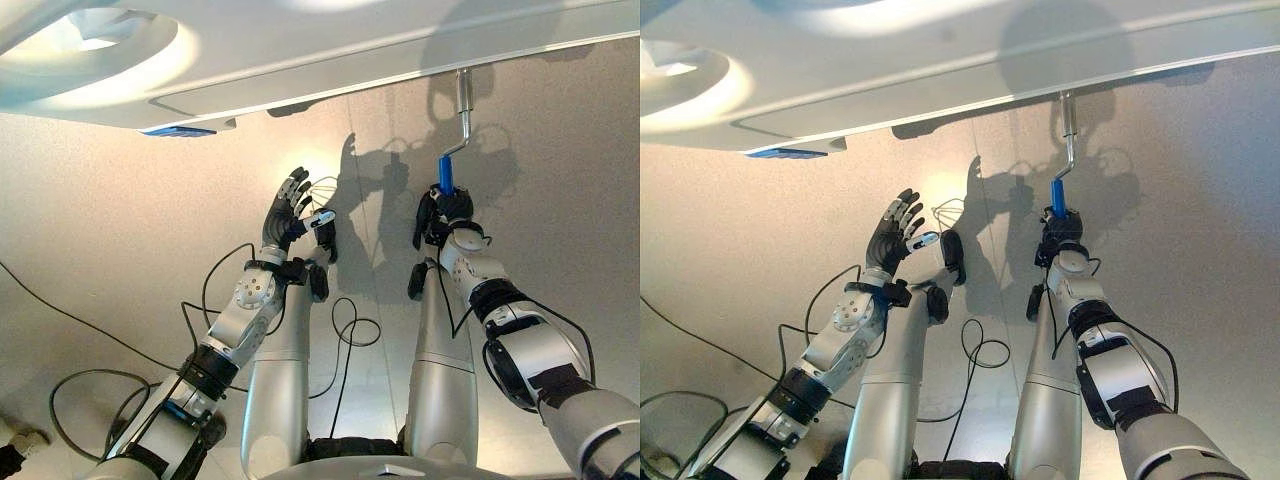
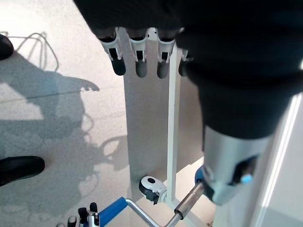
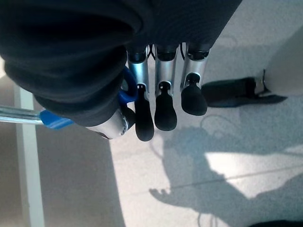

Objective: Raise the hospital bed

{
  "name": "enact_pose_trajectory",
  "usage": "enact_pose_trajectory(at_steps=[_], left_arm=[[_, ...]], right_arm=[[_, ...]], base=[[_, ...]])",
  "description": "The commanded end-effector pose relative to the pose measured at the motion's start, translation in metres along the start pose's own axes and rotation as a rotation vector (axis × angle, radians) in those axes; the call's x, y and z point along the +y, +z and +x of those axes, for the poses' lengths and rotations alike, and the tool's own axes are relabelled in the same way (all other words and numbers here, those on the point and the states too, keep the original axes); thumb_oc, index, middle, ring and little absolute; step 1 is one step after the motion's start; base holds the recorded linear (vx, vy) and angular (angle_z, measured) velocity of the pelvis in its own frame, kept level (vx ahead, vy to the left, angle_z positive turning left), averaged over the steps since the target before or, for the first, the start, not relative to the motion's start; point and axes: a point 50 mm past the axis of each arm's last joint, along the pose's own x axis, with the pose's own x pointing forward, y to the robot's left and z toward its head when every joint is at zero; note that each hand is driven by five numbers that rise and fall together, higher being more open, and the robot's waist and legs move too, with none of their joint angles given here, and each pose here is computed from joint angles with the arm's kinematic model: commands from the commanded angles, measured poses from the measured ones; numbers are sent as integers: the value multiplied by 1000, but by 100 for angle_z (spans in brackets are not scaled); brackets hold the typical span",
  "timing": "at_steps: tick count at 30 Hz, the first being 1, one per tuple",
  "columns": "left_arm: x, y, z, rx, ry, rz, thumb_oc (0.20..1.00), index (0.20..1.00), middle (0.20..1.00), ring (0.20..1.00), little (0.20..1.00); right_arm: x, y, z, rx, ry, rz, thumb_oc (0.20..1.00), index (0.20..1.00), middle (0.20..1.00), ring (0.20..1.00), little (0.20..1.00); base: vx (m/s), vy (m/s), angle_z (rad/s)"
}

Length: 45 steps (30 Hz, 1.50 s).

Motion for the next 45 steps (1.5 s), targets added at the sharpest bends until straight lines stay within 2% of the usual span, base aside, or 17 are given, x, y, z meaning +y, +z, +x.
enact_pose_trajectory(at_steps=[1,6,11,12,19,22,26,28,29,30,31,37,42,45], left_arm=[[5,2,-17,-38,5,-10,1000,1000,1000,1000,1000],[12,6,-24,-51,1,-31,1000,1000,1000,1000,1000],[17,8,-31,-62,14,-58,1000,1000,1000,1000,1000],[22,10,-35,-72,25,-66,1000,1000,1000,1000,1000],[26,14,-43,-95,36,-81,1000,1000,1000,1000,1000],[28,15,-43,-103,43,-80,1000,1000,1000,1000,1000],[32,21,-43,-136,77,-88,1000,1000,1000,1000,1000],[38,25,-44,-158,116,-92,1000,1000,1000,1000,1000],[38,23,-45,-149,116,-92,1000,1000,1000,1000,1000],[41,25,-46,-162,143,-94,1000,1000,1000,1000,1000],[41,23,-47,-153,144,-94,1000,1000,1000,1000,1000],[56,25,-54,-159,218,-75,1000,1000,1000,1000,1000],[63,21,-64,-127,239,-60,1000,1000,1000,1000,1000],[66,20,-70,-110,241,-51,1000,1000,1000,1000,1000]], right_arm=[[-110,73,9,-293,-381,-22,200,200,200,200,200],[-154,84,10,-239,-488,-107,200,200,200,200,200],[-183,96,4,-242,-555,-156,200,200,200,200,200],[-199,103,0,-242,-595,-188,200,200,200,200,200],[-235,125,-14,-263,-679,-271,200,200,200,200,200],[-239,129,-16,-276,-689,-277,200,200,200,200,200],[-228,142,-17,-385,-651,-242,200,200,200,200,200],[-208,160,-22,-547,-574,-192,200,200,200,200,200],[-208,157,-22,-540,-574,-196,200,200,200,200,200],[-192,165,-30,-655,-512,-152,200,200,200,200,200],[-193,162,-30,-647,-513,-156,200,200,200,200,200],[-164,167,-74,-933,-366,-33,200,200,200,200,200],[-147,160,-94,-1008,-260,38,200,200,200,200,200],[-125,163,-111,-1072,-106,53,200,200,200,200,200]], base=[[0,0,0],[0,0,0],[11,-14,-1],[0,0,0],[36,-37,1],[23,-56,4],[18,-46,2],[0,0,0],[-42,-26,-3],[58,-12,-4],[3,-20,-5],[-9,-12,-5],[26,1,2],[0,0,0]])
